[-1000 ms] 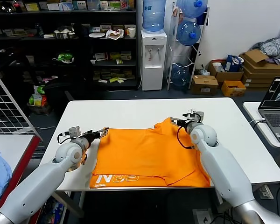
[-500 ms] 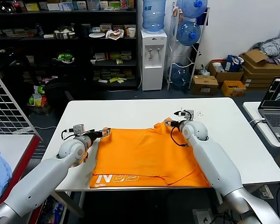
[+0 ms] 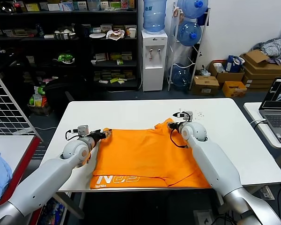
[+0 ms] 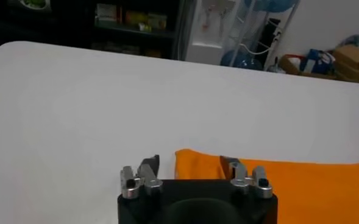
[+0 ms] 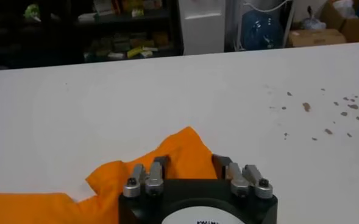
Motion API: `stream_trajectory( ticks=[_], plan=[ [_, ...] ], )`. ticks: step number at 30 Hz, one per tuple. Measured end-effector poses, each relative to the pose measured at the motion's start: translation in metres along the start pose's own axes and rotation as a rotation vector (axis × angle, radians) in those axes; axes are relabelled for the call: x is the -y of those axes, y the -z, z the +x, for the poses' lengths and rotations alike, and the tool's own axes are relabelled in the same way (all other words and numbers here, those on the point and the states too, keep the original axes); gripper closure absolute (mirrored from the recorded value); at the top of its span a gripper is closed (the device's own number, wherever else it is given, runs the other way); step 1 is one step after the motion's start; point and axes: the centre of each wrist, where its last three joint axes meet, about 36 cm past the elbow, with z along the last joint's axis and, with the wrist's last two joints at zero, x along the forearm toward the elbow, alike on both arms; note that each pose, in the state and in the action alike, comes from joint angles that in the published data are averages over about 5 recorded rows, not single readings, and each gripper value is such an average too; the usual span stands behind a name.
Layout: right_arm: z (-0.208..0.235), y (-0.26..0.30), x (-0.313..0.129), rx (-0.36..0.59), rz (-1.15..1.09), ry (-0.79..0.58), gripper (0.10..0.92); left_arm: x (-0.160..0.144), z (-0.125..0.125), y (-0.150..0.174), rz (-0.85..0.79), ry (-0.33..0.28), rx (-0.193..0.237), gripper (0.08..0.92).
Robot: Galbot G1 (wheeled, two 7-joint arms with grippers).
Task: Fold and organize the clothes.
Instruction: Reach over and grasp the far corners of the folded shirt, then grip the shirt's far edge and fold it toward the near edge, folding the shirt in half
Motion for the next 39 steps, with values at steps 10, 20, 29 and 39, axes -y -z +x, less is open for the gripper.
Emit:
stream_trajectory(
  ticks=[10, 20, 29, 39],
  plan=[
    [0.004, -0.002, 0.002, 0.017, -0.001, 0.020, 0.886, 0.000, -0.004, -0.006, -0.018, -0.001, 0.002, 0.736],
    [0.012, -0.003, 0.009, 0.070, -0.010, 0.038, 0.900, 0.002, -0.005, -0.013, -0.047, -0.011, 0.035, 0.907],
    [0.035, -0.007, 0.022, 0.115, -0.040, 0.052, 0.900, -0.002, 0.010, -0.008, -0.046, -0.011, 0.079, 0.907],
    [0.085, -0.026, 0.044, 0.120, -0.071, 0.062, 0.900, -0.003, 0.046, -0.007, -0.019, -0.032, 0.106, 0.907]
  ],
)
